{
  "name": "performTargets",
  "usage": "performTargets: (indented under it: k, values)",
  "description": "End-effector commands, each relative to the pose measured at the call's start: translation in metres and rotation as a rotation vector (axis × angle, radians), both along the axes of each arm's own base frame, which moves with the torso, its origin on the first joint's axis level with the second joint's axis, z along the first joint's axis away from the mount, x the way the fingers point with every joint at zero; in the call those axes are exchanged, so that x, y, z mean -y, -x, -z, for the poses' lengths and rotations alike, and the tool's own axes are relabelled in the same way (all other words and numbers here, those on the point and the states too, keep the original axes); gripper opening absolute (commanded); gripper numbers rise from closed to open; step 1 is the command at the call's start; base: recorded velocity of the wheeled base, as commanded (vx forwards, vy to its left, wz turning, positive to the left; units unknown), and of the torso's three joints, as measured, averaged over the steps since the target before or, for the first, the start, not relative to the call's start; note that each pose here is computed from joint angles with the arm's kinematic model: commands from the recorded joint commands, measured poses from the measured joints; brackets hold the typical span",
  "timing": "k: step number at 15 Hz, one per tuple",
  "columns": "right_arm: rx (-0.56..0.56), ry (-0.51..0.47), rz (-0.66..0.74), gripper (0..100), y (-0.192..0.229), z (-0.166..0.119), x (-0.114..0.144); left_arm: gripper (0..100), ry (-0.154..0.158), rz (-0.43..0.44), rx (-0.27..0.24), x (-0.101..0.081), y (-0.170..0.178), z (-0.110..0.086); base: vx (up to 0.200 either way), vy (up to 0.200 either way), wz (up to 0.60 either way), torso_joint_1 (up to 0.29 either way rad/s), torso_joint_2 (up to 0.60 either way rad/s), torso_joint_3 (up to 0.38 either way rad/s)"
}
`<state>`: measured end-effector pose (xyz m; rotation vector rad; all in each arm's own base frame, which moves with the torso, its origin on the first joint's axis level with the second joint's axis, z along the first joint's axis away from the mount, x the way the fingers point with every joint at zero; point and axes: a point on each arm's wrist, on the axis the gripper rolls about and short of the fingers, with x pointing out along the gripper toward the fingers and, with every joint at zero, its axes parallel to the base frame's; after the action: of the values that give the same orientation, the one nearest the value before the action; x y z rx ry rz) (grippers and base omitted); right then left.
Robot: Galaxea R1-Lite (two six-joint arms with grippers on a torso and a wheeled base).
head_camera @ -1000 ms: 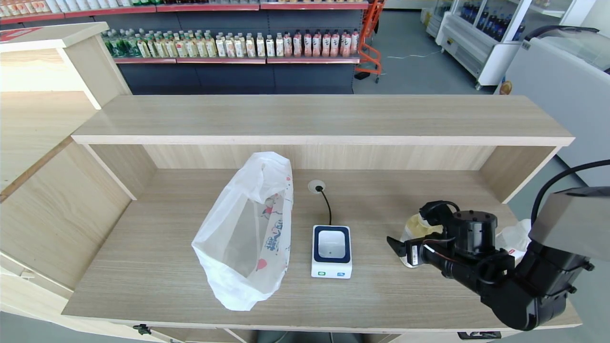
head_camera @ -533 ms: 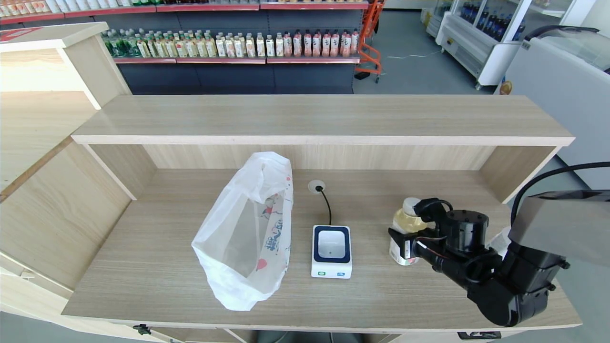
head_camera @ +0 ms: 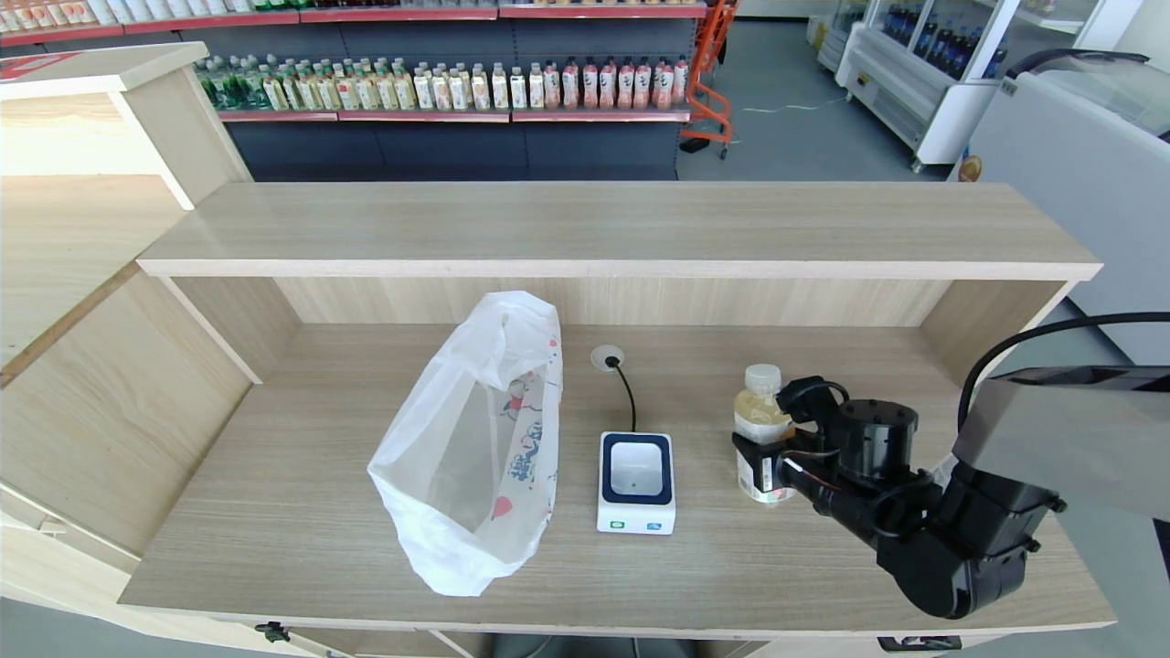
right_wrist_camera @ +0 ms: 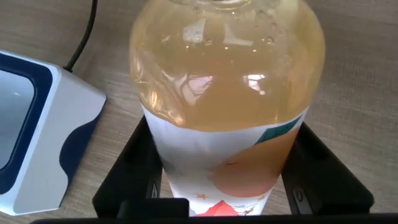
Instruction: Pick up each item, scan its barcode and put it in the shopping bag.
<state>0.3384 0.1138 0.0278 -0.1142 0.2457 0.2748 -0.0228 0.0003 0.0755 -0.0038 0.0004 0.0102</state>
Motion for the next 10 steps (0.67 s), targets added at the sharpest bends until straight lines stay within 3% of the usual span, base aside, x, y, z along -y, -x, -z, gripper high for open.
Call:
performTargets:
  k: [1,4,6,8,10]
  values:
    - [-0.001,0.000,-0.008,0,0.001,0.000,-0.003,100,0.001,-0.001,0.000,0.000,0.000,0.000,0.000,0.000,0.00,0.000,0.00,0.000]
    - [0.013,-0.019,-0.011,0,0.008,-0.011,-0.003,100,0.001,-0.001,0.000,0.000,0.000,0.000,0.000,0.000,0.00,0.000,0.00,0.000]
    - [0.041,-0.137,-0.023,0,0.013,-0.035,-0.001,100,0.001,-0.001,0.000,0.000,0.000,0.000,0.000,0.000,0.00,0.000,0.00,0.000]
    - [0.064,-0.290,-0.168,0,0.031,-0.074,0.005,100,0.001,-0.001,0.000,0.000,0.000,0.000,0.000,0.000,0.00,0.000,0.00,0.000]
    - [0.057,-0.349,-0.294,0,0.051,-0.095,0.012,100,0.001,-0.001,0.000,0.000,0.000,0.000,0.000,0.000,0.00,0.000,0.00,0.000]
